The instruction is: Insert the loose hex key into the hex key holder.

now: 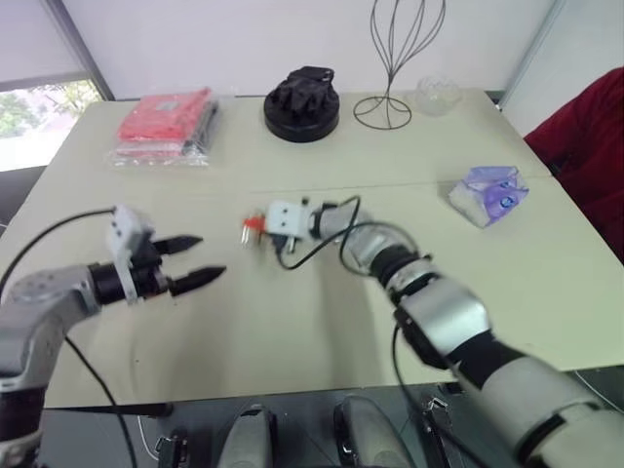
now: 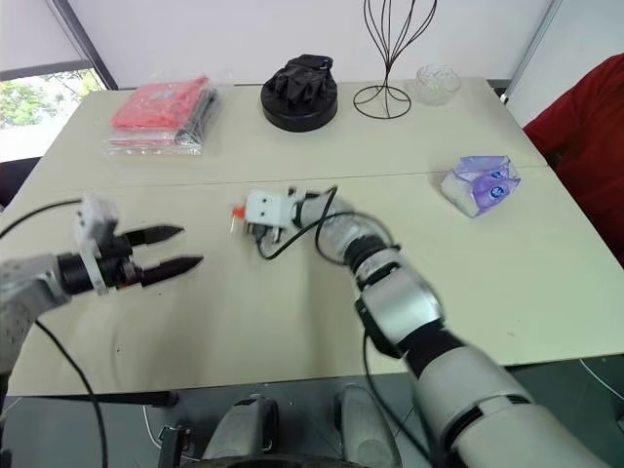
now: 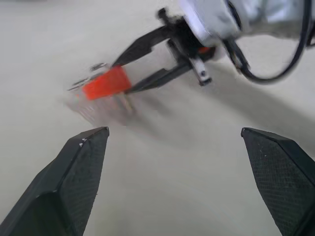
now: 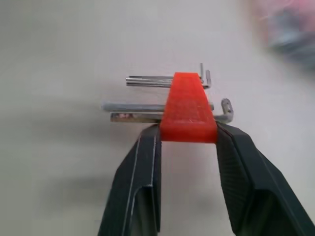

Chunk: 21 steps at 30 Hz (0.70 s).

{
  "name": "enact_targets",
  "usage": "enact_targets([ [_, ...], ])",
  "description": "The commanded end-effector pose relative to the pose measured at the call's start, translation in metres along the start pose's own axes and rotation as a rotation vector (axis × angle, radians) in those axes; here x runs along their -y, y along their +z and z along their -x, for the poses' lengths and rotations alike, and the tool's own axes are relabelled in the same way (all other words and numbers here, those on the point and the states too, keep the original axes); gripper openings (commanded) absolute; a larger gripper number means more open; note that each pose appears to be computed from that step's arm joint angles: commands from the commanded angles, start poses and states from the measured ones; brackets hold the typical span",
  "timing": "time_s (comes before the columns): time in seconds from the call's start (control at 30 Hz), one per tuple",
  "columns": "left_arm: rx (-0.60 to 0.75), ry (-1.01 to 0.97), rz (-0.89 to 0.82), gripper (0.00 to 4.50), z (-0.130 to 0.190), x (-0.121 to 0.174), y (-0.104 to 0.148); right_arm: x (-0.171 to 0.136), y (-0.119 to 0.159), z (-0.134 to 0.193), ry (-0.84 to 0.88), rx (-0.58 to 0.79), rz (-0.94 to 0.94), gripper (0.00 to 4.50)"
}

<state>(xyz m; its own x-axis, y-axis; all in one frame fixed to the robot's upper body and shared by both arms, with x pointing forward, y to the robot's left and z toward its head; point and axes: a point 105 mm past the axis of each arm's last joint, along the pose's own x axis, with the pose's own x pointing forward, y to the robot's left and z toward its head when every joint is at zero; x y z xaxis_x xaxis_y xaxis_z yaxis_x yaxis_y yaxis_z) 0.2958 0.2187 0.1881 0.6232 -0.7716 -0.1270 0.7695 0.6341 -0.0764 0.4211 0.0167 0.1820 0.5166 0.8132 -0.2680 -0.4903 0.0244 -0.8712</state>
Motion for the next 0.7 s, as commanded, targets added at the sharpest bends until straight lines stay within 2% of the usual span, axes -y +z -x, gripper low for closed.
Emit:
enact_targets([
  [0.03, 0.076, -0.066, 0.009, 4.5, -0.011, -0.012, 0.025, 0.034, 0.042, 0.019, -0.093, 0.168, 0.305, 0.99],
  [0.23, 0.108, -0.158, -0.011, 4.5, -0.054, -0.03, 0.04, 0.04, 0.043, 0.047, -0.156, 0.213, 0.383, 0.99],
  [0.4, 0.119, -0.307, -0.04, 4.5, -0.098, -0.019, 0.052, 0.042, 0.047, 0.057, -0.221, 0.241, 0.396, 0.99],
  [0.7, 0.145, -0.377, -0.044, 4.5, -0.122, -0.016, 0.061, 0.044, 0.05, 0.062, -0.257, 0.24, 0.399, 0.99],
])
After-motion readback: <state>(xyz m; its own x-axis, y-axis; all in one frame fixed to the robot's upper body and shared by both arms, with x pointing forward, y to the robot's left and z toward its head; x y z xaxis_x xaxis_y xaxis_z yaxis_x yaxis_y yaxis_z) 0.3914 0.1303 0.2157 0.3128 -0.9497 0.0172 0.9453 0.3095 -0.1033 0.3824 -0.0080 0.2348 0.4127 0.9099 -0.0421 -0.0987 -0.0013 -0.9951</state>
